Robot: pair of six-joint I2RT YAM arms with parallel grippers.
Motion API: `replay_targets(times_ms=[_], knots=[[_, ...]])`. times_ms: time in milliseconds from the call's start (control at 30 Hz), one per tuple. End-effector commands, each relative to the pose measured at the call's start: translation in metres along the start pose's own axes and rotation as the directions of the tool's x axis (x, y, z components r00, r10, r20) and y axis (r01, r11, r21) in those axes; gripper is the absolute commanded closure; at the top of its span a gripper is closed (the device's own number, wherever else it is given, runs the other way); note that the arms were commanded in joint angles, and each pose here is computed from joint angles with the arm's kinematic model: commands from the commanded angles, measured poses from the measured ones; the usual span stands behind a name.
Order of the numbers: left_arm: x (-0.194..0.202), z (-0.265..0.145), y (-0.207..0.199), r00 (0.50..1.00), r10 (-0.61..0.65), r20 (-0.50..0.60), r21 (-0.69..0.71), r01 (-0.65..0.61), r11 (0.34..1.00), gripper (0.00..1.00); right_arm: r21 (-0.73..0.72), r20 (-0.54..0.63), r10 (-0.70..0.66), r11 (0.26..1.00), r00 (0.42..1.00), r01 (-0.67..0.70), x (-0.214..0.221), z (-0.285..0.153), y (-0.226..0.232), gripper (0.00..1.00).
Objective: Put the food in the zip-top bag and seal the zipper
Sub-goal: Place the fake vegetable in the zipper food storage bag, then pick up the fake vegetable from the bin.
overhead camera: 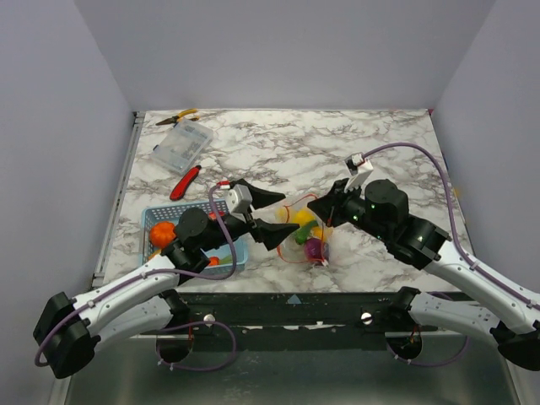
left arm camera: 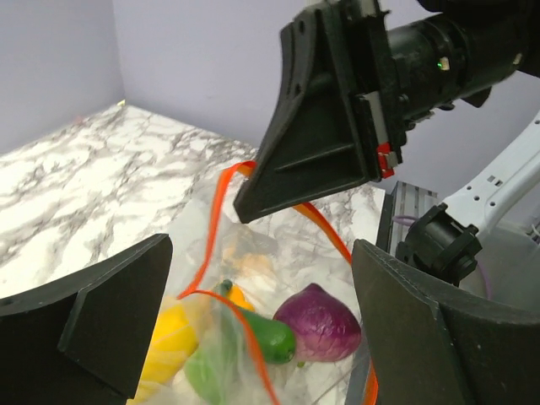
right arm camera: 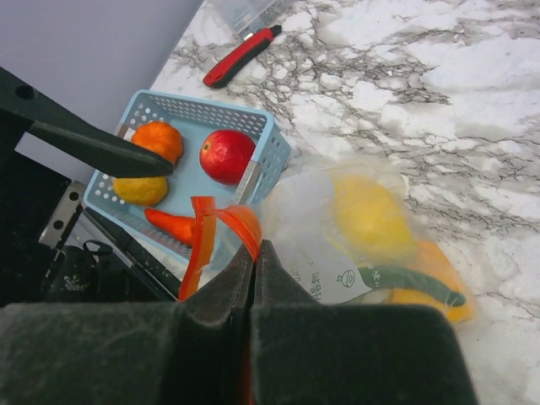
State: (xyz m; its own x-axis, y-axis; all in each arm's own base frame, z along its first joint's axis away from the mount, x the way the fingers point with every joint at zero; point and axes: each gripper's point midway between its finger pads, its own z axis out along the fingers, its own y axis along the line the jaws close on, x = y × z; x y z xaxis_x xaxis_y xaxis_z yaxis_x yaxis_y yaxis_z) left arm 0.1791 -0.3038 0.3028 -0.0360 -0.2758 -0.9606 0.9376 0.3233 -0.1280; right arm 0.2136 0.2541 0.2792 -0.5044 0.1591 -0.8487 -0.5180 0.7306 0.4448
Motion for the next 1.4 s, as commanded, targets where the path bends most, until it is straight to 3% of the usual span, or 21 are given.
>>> replay_targets(times_ms=[0, 233, 367, 400, 467, 567, 633, 667, 867, 1000, 1167, 1367], knots=[[0.01, -0.015, 0.013, 0.982, -0.119, -0.148, -0.113, 0.103, 0.988, 0.11, -0.041, 0.039, 0.01, 0.999, 0.999, -0.009, -0.008, 0.003, 0.009, 0.99], [0.012, -0.045, 0.032, 0.967, -0.147, -0.21, -0.255, 0.091, 0.963, 0.12, -0.039, 0.037, 0.01, 0.999, 0.999, -0.009, -0.006, 0.004, 0.008, 0.99], [0.01, -0.072, 0.06, 0.97, -0.113, -0.213, -0.41, 0.016, 0.912, 0.12, -0.038, 0.035, 0.008, 0.999, 0.999, -0.006, -0.005, 0.004, 0.007, 0.99], [0.01, -0.084, 0.072, 0.972, -0.112, -0.207, -0.487, -0.003, 0.873, 0.12, -0.039, 0.033, 0.008, 0.999, 0.999, -0.007, -0.004, 0.004, 0.007, 0.99], [0.001, -0.116, 0.105, 0.981, -0.117, -0.153, -0.695, -0.023, 0.719, 0.12, -0.038, 0.03, 0.007, 0.999, 1.0, -0.006, -0.003, 0.004, 0.006, 0.99], [-0.004, -0.185, 0.148, 0.982, -0.135, -0.132, -0.936, -0.079, 0.342, 0.12, -0.037, 0.032, 0.009, 0.999, 0.999, -0.008, -0.003, 0.005, 0.006, 0.99], [-0.004, -0.218, 0.161, 0.978, -0.174, -0.112, -0.985, -0.086, 0.152, 0.1, -0.038, 0.028, 0.011, 0.999, 1.0, -0.01, -0.002, 0.006, 0.007, 0.99], [0.001, -0.229, 0.165, 0.974, -0.205, -0.099, -0.992, -0.08, 0.096, 0.09, -0.039, 0.027, 0.01, 0.999, 1.0, -0.009, -0.002, 0.006, 0.007, 0.99], [0.035, -0.263, 0.177, 0.945, -0.322, 0.062, -0.994, 0.028, -0.109, 0.01, -0.044, 0.028, 0.012, 0.999, 1.0, -0.011, -0.002, 0.005, 0.007, 0.99], [0.054, -0.291, 0.182, 0.909, -0.359, 0.212, -0.946, 0.099, -0.309, 0.01, -0.025, 0.028, 0.008, 1.0, 1.0, -0.008, -0.002, 0.004, 0.004, 0.99], [0.078, -0.326, 0.175, 0.839, -0.395, 0.374, -0.803, 0.08, -0.59, 0.01, -0.021, 0.031, 0.005, 1.0, 1.0, -0.005, -0.003, 0.003, 0.003, 0.99], [0.091, -0.331, 0.184, 0.797, -0.363, 0.483, -0.74, 0.15, -0.655, 0.01, -0.011, 0.03, -0.003, 1.0, 1.0, 0.003, -0.002, 0.003, 0.001, 0.99]])
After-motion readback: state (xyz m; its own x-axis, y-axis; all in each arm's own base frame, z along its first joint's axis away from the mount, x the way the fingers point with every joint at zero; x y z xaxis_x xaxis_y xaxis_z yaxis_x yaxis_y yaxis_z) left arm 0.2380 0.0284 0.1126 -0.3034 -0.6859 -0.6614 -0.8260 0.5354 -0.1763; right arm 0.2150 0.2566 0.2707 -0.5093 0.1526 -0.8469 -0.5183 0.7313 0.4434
